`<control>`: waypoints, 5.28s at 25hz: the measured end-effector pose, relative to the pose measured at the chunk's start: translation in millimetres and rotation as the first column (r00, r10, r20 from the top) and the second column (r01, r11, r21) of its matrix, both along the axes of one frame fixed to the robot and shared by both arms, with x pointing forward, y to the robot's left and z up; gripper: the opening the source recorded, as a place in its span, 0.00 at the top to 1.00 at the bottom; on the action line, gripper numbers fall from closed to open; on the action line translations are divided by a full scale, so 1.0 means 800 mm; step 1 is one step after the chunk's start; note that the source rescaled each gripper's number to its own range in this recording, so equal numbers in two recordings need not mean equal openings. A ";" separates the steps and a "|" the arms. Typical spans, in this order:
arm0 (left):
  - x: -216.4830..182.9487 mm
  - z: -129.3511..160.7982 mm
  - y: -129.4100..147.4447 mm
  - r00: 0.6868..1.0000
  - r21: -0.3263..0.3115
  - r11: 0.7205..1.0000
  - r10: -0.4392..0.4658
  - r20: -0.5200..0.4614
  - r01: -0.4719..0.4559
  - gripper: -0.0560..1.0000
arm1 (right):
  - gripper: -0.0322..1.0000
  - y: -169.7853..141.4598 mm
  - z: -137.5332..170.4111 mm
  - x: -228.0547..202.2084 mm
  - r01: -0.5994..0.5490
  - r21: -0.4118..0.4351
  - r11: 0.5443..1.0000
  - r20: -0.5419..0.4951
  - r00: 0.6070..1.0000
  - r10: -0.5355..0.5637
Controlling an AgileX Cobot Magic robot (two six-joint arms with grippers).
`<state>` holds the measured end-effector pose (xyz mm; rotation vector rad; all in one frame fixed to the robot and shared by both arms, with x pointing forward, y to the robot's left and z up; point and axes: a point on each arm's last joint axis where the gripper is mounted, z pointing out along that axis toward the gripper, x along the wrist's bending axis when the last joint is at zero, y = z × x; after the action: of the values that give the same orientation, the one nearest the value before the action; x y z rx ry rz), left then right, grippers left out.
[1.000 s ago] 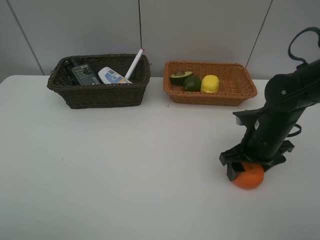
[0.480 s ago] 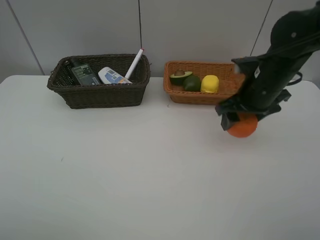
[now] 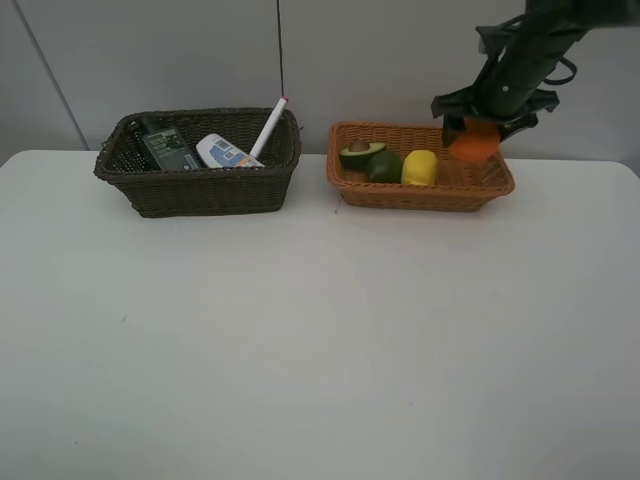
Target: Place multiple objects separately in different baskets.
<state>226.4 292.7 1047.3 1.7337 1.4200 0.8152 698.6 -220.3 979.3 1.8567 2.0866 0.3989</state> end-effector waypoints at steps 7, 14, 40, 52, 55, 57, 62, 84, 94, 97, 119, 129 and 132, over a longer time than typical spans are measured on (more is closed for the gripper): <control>0.000 0.000 0.000 1.000 0.000 1.000 0.000 0.000 0.000 0.00 | 0.03 0.000 -0.023 0.024 0.001 -0.038 0.999 -0.040 0.999 -0.003; 0.000 0.000 0.000 1.000 0.000 1.000 0.000 0.000 0.000 0.00 | 0.01 -0.005 0.022 0.014 0.003 -0.058 0.998 -0.001 1.000 -0.003; 0.000 0.000 0.000 1.000 0.000 1.000 0.000 0.000 0.000 0.00 | 0.01 -0.110 0.123 -0.365 0.199 0.001 0.980 0.159 0.968 -0.196; 0.000 0.000 0.000 1.000 0.000 1.000 0.000 0.000 0.000 0.00 | 0.01 -0.099 0.124 -0.546 0.124 0.216 0.968 0.560 0.797 -0.227; 0.000 0.000 0.000 1.000 0.000 1.000 0.000 0.000 0.000 0.00 | 0.01 -0.100 0.122 -0.575 0.111 0.218 0.969 0.626 0.746 -0.227; 0.000 0.000 0.000 1.000 0.000 1.000 0.000 0.000 0.000 0.00 | 0.01 -0.101 0.119 -0.590 0.109 0.216 0.970 0.654 0.722 -0.227; 0.000 0.000 0.000 1.000 0.000 1.000 0.000 0.000 0.000 0.00 | 0.01 -0.104 0.102 -0.590 0.143 0.183 0.973 0.611 0.759 -0.227; 0.001 0.000 0.006 1.000 0.044 0.999 0.031 0.003 -0.031 0.00 | 0.01 -0.104 0.095 -0.584 0.141 0.182 0.973 0.613 0.758 -0.225; 0.001 0.000 0.006 0.999 0.047 0.998 0.032 0.003 -0.033 0.00 | 0.01 -0.104 0.095 -0.584 0.141 0.181 0.973 0.613 0.758 -0.224; 0.001 0.000 0.006 0.999 0.047 0.998 0.032 0.003 -0.033 0.00 | 0.01 -0.104 0.095 -0.584 0.141 0.181 0.973 0.613 0.758 -0.224; 0.001 0.000 0.006 0.999 0.047 0.998 0.032 0.003 -0.033 0.00 | 0.01 -0.104 0.095 -0.584 0.140 0.181 0.973 0.614 0.757 -0.224; 0.001 0.000 0.006 0.999 0.047 0.998 0.032 0.003 -0.033 0.00 | 0.01 -0.104 0.095 -0.584 0.140 0.181 0.973 0.615 0.757 -0.224; 0.001 0.000 0.006 0.999 0.047 0.998 0.032 0.003 -0.033 0.00 | 0.01 -0.104 0.095 -0.584 0.140 0.181 0.973 0.615 0.757 -0.224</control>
<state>226.9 297.4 1047.0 1.7482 1.4413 0.8743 231.5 -303.7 1055.3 1.6488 1.4322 0.9714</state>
